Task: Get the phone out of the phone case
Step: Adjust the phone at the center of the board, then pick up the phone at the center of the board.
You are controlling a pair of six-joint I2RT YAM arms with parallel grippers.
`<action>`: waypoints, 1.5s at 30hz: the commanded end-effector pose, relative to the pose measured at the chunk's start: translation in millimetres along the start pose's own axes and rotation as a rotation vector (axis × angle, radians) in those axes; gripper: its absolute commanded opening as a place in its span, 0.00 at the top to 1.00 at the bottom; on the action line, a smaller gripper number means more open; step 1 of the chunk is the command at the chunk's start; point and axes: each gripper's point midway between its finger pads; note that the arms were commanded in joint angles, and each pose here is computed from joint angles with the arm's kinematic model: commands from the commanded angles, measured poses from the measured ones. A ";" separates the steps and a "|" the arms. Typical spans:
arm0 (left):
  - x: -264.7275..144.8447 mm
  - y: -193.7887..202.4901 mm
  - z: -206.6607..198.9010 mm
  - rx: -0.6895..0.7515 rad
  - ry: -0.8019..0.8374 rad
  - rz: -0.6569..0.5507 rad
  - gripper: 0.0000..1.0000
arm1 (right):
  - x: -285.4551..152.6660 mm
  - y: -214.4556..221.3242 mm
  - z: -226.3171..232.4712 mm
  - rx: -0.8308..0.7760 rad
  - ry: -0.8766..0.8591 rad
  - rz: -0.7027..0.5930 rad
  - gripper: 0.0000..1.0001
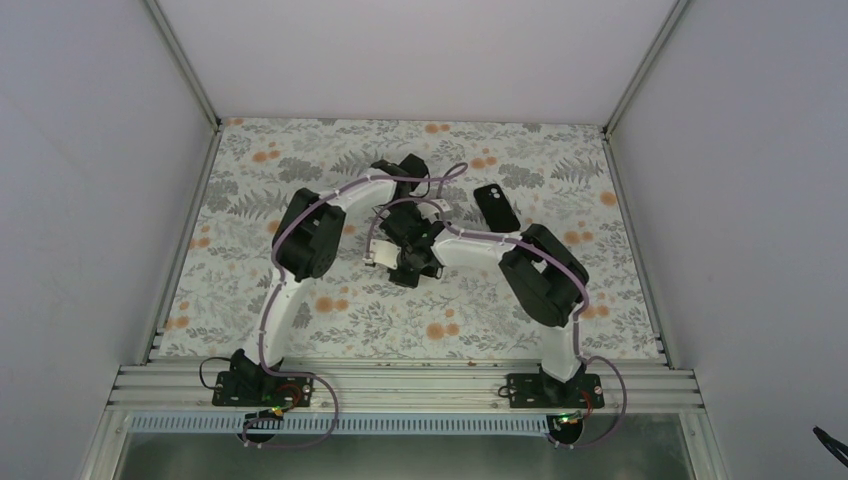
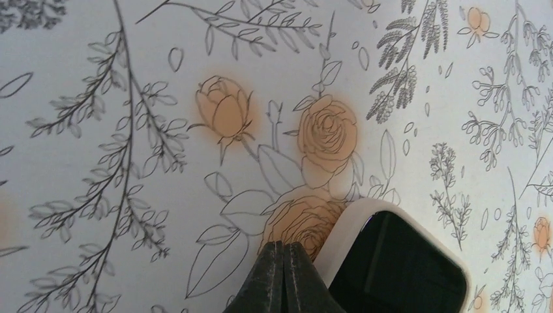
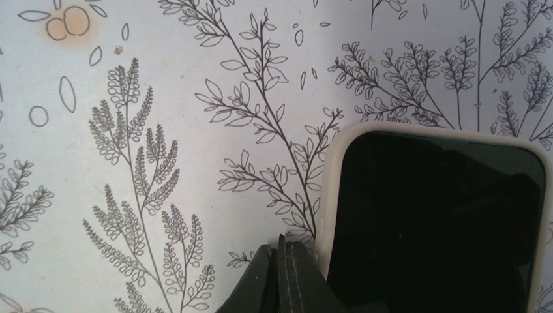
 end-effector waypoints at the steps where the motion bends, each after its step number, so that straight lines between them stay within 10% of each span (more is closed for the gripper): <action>1: -16.3 17.0 20.8 -0.036 -0.071 0.037 0.98 | -26.7 -5.7 9.7 -0.017 -0.043 -0.037 0.96; 3: -41.3 9.7 30.5 -0.034 -0.101 0.001 0.93 | -46.3 -8.8 15.7 -0.027 -0.063 -0.063 0.92; 7: -100.7 3.7 42.4 -0.046 -0.149 -0.056 0.09 | -83.4 -3.4 20.1 -0.048 -0.055 -0.103 0.34; 8: -120.0 5.5 49.0 -0.059 -0.179 -0.076 0.01 | -89.9 2.0 19.7 -0.054 -0.047 -0.096 0.17; 10: -156.6 5.2 54.6 -0.063 -0.239 -0.117 0.00 | -98.3 13.4 12.5 -0.068 -0.009 -0.068 0.01; 21: -266.4 66.2 53.5 -0.145 -0.710 -0.206 0.00 | -66.8 34.6 -51.9 0.093 -0.030 -0.008 0.00; 45: -249.3 176.0 29.6 -0.293 -0.658 -0.257 0.00 | -39.4 38.9 -50.2 0.209 -0.287 0.008 0.00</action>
Point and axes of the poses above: each gripper's point midway between its finger pads, its own x axis out along the fingers, its own z axis along the line the jaws close on, y = z × x, and after that the axes turned 10 degrees about x, right-handed
